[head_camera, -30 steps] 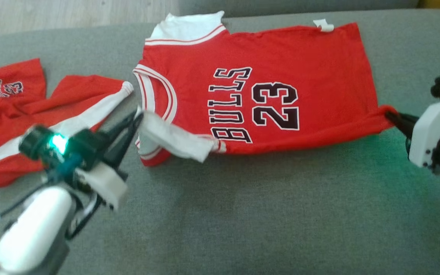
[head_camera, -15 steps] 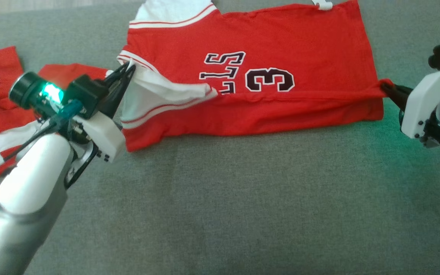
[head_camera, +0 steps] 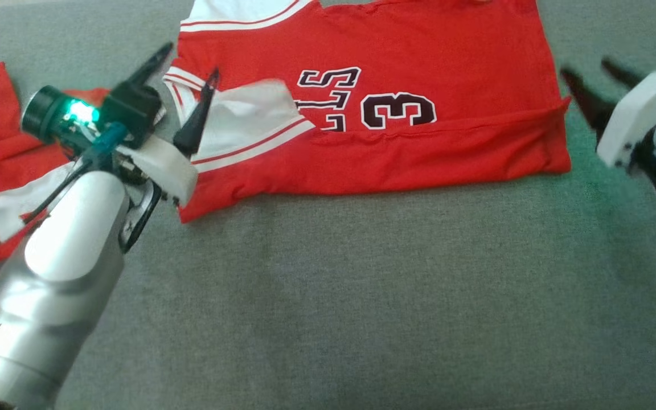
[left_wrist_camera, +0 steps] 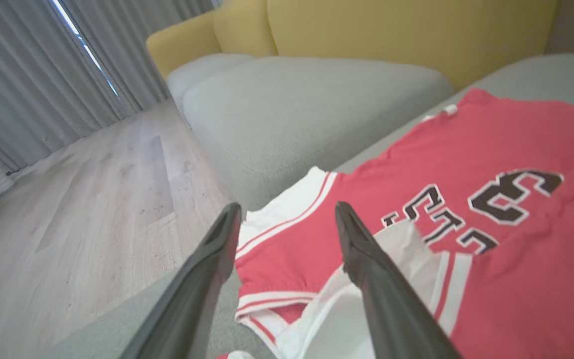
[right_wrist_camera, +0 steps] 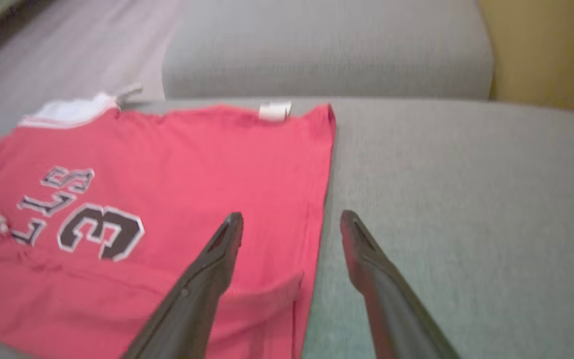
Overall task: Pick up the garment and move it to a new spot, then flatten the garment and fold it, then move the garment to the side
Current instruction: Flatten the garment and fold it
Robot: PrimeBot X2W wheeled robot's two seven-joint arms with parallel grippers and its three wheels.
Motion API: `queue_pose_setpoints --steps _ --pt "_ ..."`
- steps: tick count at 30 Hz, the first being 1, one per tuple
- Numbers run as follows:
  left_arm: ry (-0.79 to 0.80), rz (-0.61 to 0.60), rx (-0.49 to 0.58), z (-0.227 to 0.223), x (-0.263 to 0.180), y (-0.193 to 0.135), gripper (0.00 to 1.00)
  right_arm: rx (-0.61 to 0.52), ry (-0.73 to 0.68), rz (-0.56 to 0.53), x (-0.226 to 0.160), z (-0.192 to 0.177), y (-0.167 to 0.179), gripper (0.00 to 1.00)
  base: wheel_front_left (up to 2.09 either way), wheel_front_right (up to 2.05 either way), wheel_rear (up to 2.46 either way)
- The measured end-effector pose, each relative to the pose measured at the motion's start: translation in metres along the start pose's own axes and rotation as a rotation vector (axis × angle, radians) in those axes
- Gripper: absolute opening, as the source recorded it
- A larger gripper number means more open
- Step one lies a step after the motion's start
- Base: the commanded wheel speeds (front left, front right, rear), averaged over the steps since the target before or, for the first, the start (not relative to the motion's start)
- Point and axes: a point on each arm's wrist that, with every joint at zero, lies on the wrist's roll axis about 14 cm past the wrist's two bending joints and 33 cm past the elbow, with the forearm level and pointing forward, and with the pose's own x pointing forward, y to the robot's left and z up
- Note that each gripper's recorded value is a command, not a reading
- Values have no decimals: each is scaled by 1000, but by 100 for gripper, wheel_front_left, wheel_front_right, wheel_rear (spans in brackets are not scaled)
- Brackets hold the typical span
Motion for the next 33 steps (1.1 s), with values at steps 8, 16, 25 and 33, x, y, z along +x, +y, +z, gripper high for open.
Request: queue_pose_setpoints --steps 8,16,25,33 --pt "-269 245 -158 56 -14 40 100 48 -442 12 -19 84 15 100 0 0 0" --pt "-363 307 -297 66 -51 21 100 85 -641 9 -46 79 36 100 0 0 0" --pt "-335 362 -414 40 -78 -9 100 164 -718 -62 -65 45 50 100 0 0 0" --pt "-189 357 -530 -14 -75 -36 100 195 -623 -128 -65 -14 56 100 0 0 0"
